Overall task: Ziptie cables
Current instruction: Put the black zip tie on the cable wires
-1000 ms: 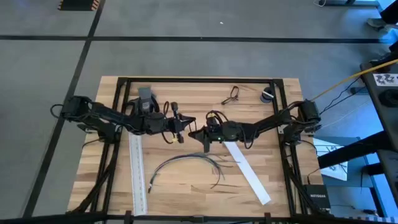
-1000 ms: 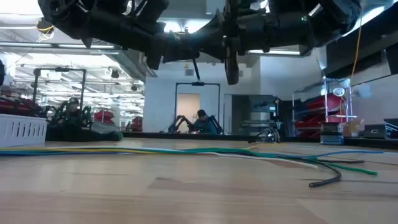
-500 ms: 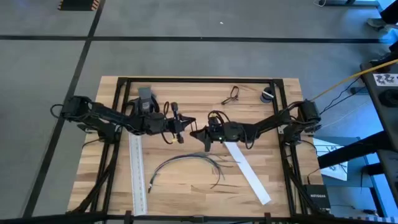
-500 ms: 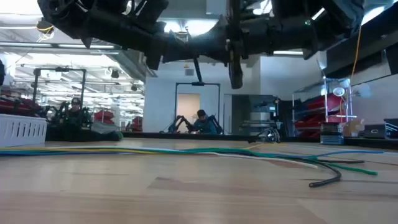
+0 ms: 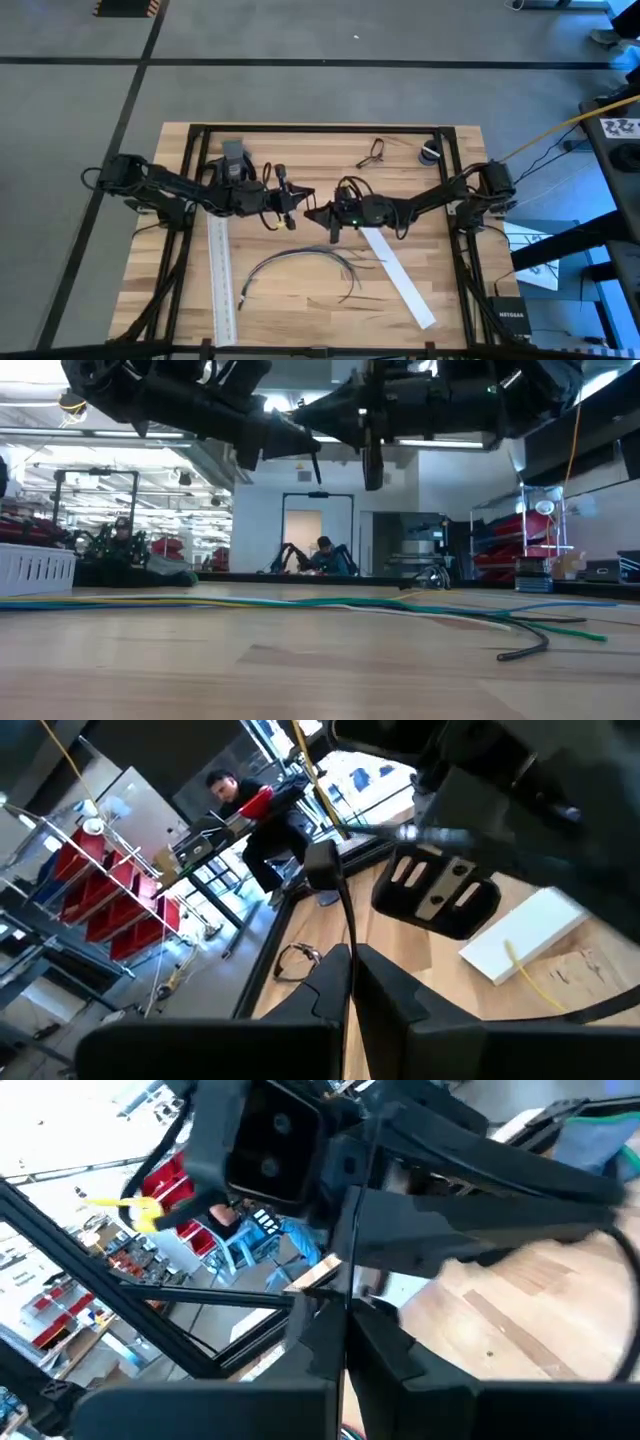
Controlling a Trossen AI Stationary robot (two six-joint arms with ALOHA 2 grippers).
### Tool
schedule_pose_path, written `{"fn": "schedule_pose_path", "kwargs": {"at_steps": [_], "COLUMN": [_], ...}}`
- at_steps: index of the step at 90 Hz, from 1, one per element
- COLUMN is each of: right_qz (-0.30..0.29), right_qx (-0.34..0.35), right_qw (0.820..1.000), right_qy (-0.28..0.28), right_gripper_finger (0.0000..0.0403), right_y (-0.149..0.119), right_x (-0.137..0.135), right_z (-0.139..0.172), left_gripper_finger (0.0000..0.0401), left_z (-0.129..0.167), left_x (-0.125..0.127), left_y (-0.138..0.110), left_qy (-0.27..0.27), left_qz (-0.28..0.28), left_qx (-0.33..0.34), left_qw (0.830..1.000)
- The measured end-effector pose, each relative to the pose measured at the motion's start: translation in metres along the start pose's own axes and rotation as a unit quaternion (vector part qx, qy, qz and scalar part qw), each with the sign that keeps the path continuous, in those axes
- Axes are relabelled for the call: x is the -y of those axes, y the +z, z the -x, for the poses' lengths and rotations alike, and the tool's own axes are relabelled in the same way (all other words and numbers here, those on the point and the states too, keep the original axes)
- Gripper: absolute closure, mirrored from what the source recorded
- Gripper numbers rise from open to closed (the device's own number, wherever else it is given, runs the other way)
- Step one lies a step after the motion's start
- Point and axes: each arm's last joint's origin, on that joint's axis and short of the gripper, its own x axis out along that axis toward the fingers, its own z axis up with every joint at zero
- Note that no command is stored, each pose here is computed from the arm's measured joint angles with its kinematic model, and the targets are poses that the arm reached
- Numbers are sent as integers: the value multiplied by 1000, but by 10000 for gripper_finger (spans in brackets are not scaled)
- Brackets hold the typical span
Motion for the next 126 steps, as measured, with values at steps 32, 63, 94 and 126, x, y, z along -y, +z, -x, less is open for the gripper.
{"fn": "schedule_pose_path", "kwargs": {"at_steps": [32,63,94,126], "right_qz": [3,5,0,-53], "right_qx": [-2,-2,5,10], "right_qw": [1000,1000,1000,998], "right_qy": [-9,-18,-19,-20], "right_gripper_finger": [403,403,403,403], "right_y": [0,-1,0,1], "right_x": [0,1,1,1], "right_z": [-1,-1,-1,-1], "left_gripper_finger": [401,401,401,401], "left_z": [0,0,0,4], "left_x": [1,1,1,8], "left_y": [0,0,-1,2], "left_qy": [-2,-2,-4,15], "left_qz": [-1,-1,-6,-89], "left_qx": [-2,-2,-4,-28], "left_qw": [1000,1000,1000,996]}}
